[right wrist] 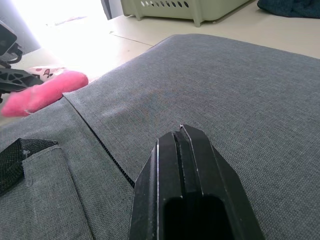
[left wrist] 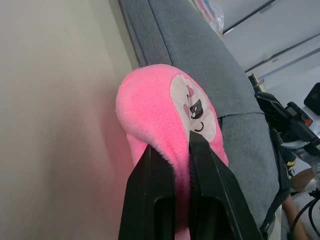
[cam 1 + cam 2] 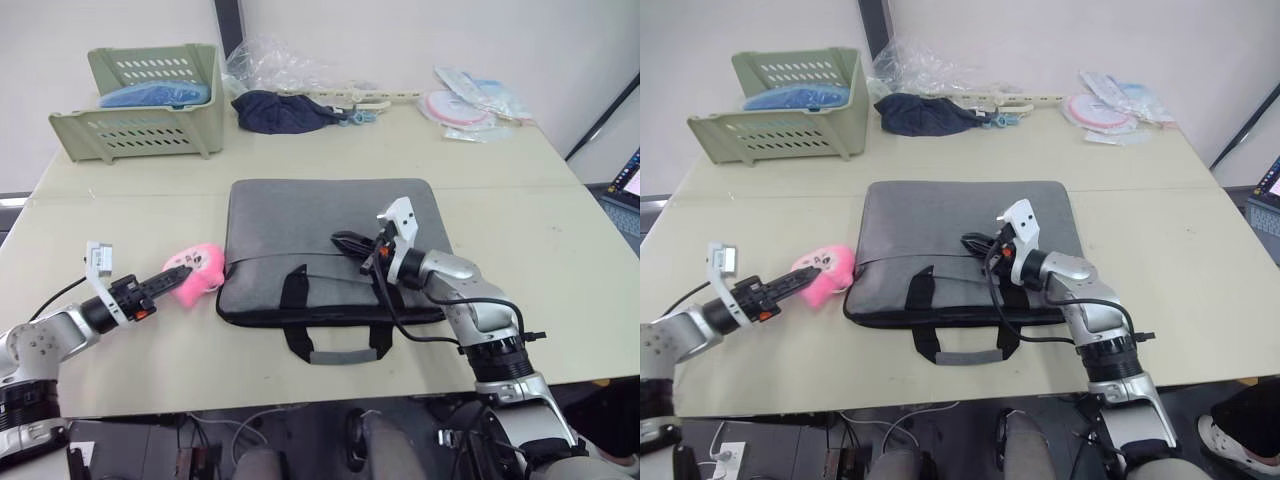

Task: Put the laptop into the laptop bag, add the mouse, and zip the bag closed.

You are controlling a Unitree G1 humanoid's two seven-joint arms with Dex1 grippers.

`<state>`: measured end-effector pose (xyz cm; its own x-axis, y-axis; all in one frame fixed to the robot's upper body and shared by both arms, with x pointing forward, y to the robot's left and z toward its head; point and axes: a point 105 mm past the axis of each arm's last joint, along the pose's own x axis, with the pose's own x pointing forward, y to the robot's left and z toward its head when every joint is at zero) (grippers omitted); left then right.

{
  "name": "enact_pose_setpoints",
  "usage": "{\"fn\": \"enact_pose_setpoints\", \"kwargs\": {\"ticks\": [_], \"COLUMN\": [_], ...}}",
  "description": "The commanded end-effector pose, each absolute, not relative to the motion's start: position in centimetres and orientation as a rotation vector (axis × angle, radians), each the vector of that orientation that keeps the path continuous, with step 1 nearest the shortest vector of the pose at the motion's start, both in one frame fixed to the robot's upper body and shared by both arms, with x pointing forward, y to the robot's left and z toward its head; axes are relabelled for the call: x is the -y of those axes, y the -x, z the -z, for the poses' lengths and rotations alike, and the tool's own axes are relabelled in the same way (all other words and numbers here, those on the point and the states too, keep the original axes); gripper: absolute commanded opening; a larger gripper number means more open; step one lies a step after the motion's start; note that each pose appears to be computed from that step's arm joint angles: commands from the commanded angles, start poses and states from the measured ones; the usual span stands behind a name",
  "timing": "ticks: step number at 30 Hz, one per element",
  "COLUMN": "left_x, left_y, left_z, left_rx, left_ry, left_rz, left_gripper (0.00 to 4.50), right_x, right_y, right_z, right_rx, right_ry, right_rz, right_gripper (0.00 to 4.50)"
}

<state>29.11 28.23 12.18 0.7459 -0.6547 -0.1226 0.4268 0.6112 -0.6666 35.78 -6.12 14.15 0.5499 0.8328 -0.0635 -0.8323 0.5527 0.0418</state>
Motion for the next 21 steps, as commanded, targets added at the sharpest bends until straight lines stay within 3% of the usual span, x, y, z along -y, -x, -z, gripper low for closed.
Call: {"fn": "enact_pose_setpoints", "kwargs": {"ticks": [1,21], "left_x": [-29.2,-26.7], "left_y": [-27.7,-24.2], "left_z": [-13.7,-12.6], "left_rx": [-0.356,-0.464], "left_ry": [0.632,0.663], "left_rz": [0.657,0.763], "left_gripper": [0.02,0.02], "right_x": [7.1,7.3], "right_y": [-35.2,-35.2], "right_z": [-8.8,-7.2], "right_rx": [-0.29,-0.338], "right_ry": [-0.005,-0.002], "right_rz": [-0.928,-0.911], "right_gripper": [0.0,0.0]}}
